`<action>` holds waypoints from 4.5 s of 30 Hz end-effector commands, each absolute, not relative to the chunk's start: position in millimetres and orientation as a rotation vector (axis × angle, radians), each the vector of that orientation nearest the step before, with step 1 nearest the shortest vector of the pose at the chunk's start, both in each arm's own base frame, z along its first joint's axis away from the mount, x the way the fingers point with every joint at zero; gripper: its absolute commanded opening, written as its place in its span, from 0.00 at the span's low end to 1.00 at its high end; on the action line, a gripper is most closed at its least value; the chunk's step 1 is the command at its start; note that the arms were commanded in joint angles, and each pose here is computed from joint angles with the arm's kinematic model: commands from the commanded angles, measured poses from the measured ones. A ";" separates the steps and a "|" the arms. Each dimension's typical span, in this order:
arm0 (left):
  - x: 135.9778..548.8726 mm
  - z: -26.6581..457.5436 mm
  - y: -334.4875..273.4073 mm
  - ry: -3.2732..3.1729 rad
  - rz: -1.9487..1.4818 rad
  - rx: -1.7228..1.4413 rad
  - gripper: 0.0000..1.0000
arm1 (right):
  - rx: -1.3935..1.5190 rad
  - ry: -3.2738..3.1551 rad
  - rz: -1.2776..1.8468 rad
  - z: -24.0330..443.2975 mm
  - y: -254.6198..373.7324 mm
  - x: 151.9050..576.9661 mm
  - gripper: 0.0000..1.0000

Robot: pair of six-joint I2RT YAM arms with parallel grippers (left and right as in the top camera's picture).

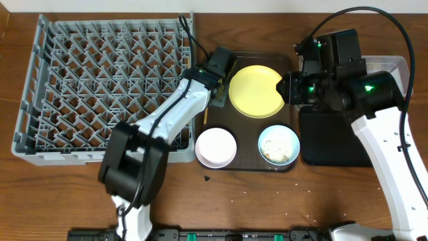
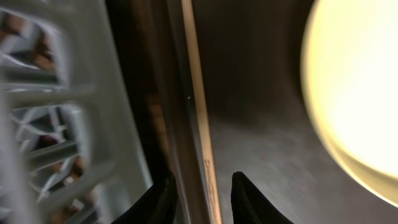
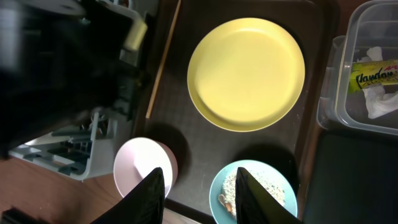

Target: Sort waste into correct bins and load items into the dishwasher

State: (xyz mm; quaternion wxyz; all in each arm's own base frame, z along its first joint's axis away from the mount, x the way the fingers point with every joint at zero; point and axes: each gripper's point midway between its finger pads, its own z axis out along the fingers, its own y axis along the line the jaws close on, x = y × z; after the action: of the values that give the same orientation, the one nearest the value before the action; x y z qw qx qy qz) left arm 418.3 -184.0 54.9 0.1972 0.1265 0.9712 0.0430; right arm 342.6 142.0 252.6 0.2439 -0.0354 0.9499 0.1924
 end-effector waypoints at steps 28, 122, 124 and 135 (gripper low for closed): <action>409.3 -18.9 -198.2 2.853 0.033 0.398 0.31 | -0.100 2.590 0.514 253.3 140.1 344.6 0.35; 436.0 55.2 -176.9 2.694 0.162 0.313 0.47 | -0.097 2.613 0.510 250.3 138.9 340.2 0.35; 436.7 47.6 -178.4 2.701 0.165 0.319 0.47 | -0.098 2.613 0.510 250.3 138.9 340.2 0.35; 439.7 -0.1 -175.3 2.755 0.207 0.335 0.47 | -0.097 2.614 0.510 250.2 138.8 340.1 0.35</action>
State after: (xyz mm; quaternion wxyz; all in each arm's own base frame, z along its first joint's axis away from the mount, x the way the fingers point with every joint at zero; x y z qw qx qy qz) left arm 439.8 -181.8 10.5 0.1860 0.1188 0.9734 0.0609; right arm 338.2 140.7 249.6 0.2334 -0.0340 0.9531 0.1896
